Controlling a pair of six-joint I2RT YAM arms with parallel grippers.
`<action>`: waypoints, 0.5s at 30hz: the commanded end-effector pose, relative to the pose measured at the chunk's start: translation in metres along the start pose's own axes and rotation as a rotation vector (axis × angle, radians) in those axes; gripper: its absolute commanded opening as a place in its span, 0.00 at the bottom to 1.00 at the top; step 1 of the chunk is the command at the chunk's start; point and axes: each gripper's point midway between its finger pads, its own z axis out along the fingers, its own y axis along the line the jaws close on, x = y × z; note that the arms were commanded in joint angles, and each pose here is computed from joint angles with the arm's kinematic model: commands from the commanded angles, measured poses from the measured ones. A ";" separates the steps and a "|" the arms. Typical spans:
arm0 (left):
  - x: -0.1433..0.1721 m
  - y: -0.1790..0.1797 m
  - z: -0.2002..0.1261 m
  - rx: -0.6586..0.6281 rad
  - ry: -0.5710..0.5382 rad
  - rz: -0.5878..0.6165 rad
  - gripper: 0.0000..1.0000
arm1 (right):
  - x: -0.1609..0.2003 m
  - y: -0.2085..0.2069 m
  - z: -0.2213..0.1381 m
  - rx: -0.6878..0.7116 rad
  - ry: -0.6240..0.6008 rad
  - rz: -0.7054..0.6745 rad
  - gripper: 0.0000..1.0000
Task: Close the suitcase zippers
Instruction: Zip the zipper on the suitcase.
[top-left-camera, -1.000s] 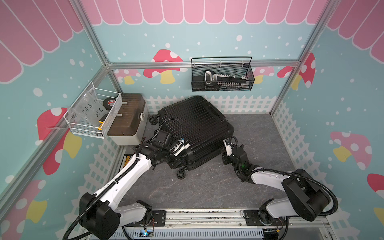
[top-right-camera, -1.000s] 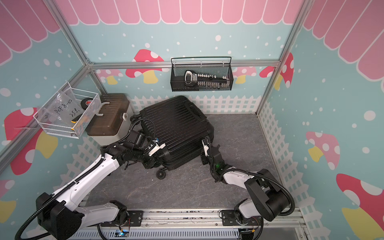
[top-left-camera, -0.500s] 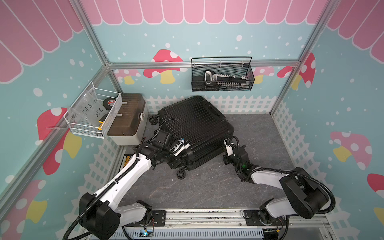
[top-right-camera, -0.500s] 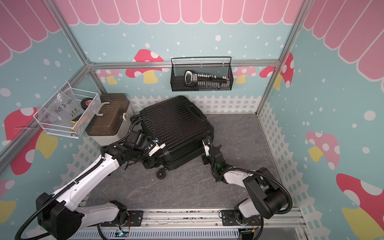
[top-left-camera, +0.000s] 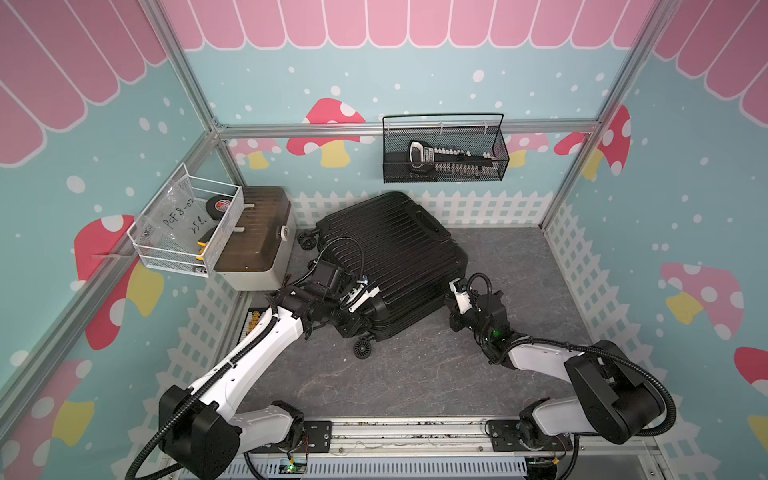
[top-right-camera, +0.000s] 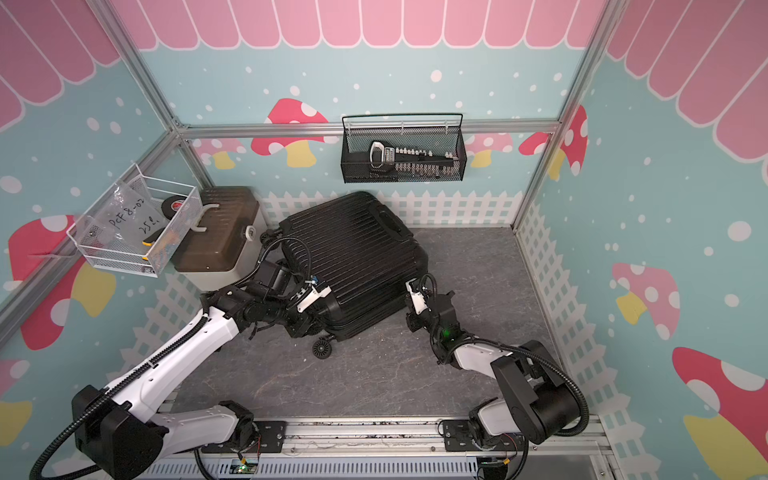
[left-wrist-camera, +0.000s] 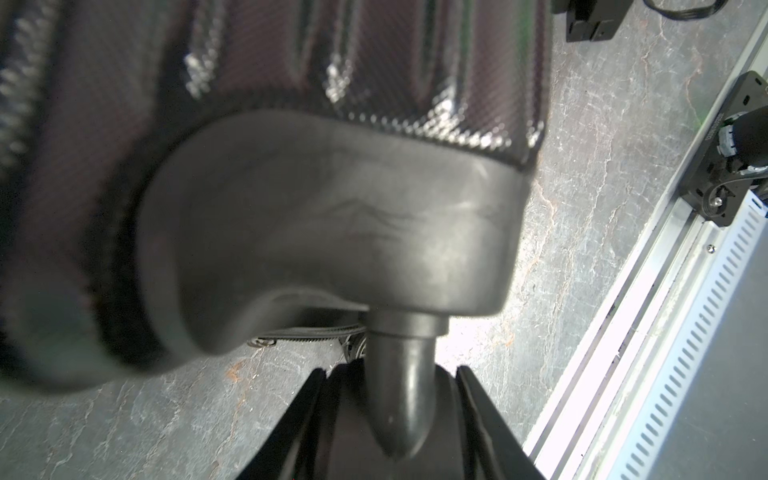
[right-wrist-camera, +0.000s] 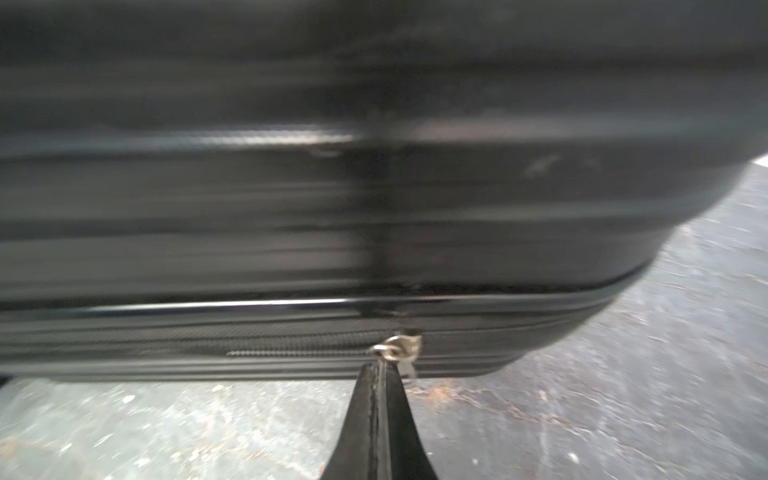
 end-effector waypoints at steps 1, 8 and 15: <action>-0.008 -0.012 -0.010 0.035 -0.035 0.001 0.30 | -0.007 0.013 -0.006 -0.082 -0.037 -0.022 0.00; -0.009 -0.008 -0.012 0.008 -0.048 0.007 0.30 | 0.006 -0.006 -0.018 0.039 0.004 -0.024 0.02; -0.011 -0.011 -0.014 0.018 -0.064 0.012 0.30 | 0.004 -0.007 -0.019 0.043 0.007 -0.042 0.44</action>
